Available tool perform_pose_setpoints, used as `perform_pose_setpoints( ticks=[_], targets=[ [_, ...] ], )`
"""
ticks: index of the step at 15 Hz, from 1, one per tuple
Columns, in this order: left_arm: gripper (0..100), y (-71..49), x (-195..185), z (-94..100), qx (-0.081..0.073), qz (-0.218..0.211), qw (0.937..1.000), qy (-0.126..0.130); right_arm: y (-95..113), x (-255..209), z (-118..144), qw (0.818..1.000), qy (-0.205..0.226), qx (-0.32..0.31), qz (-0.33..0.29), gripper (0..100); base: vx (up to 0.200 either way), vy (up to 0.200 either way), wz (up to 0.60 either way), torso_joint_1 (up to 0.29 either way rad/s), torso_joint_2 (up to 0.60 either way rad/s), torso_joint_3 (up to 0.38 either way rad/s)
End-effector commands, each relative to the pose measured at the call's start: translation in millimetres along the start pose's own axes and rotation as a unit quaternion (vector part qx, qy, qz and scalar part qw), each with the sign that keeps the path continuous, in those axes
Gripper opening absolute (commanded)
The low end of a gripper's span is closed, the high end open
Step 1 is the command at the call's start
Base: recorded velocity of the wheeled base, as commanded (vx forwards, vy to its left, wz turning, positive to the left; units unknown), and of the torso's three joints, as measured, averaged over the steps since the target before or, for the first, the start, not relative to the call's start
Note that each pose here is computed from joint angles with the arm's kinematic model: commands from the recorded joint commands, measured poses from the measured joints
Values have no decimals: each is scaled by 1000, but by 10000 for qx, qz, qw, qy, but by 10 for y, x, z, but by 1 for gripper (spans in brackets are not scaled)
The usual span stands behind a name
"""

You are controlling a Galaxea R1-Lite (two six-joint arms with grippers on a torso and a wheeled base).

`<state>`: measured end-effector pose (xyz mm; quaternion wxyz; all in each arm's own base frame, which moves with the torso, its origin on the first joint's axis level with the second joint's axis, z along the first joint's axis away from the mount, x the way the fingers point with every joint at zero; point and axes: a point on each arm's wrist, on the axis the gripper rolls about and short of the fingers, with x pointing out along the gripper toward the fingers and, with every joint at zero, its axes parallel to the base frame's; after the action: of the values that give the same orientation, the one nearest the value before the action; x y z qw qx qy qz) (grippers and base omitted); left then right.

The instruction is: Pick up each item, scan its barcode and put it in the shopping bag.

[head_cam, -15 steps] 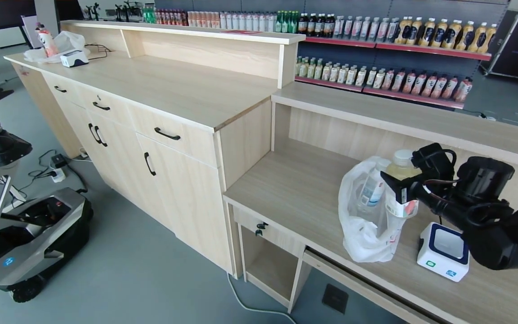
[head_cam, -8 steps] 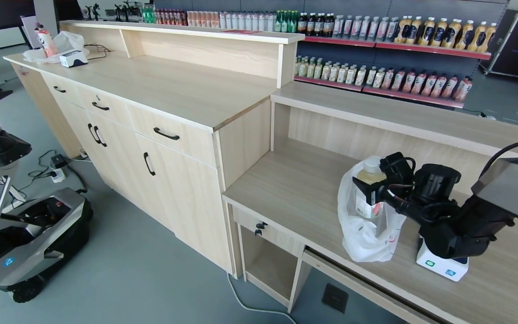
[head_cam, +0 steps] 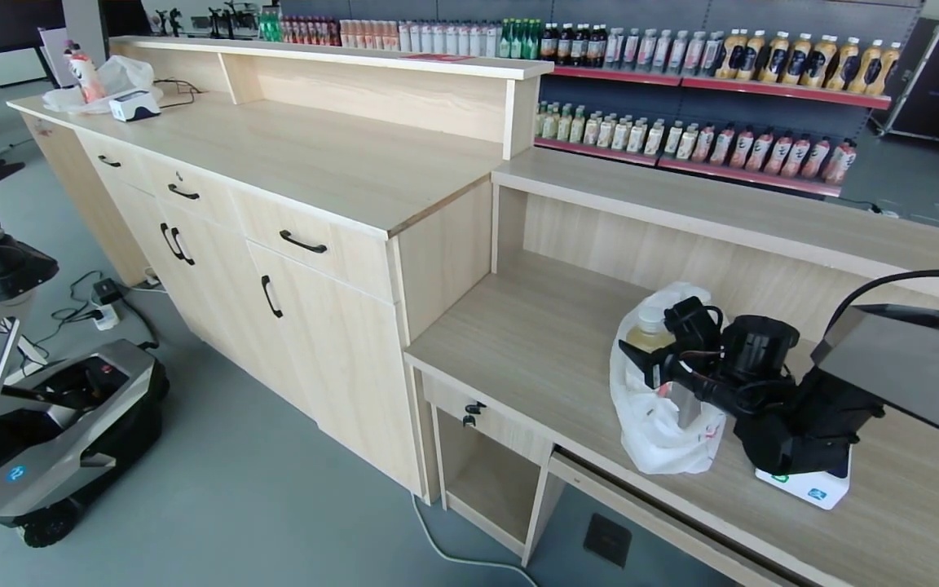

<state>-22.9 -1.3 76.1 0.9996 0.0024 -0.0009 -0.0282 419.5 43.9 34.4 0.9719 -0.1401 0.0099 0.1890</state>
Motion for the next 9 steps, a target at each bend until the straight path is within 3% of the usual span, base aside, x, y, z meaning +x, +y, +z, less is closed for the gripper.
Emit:
perform_pose_setpoints(
  ticks=[1,9],
  targets=[
    [100,0,0,0,0,-2,10000,1,-5,-21,-132,9999,155,36,-12,0,0,0,0,0,0,0],
    [100,0,0,0,0,-2,10000,1,-65,-105,-255,9993,332,110,-102,0,0,0,0,0,0,0]
  ],
)
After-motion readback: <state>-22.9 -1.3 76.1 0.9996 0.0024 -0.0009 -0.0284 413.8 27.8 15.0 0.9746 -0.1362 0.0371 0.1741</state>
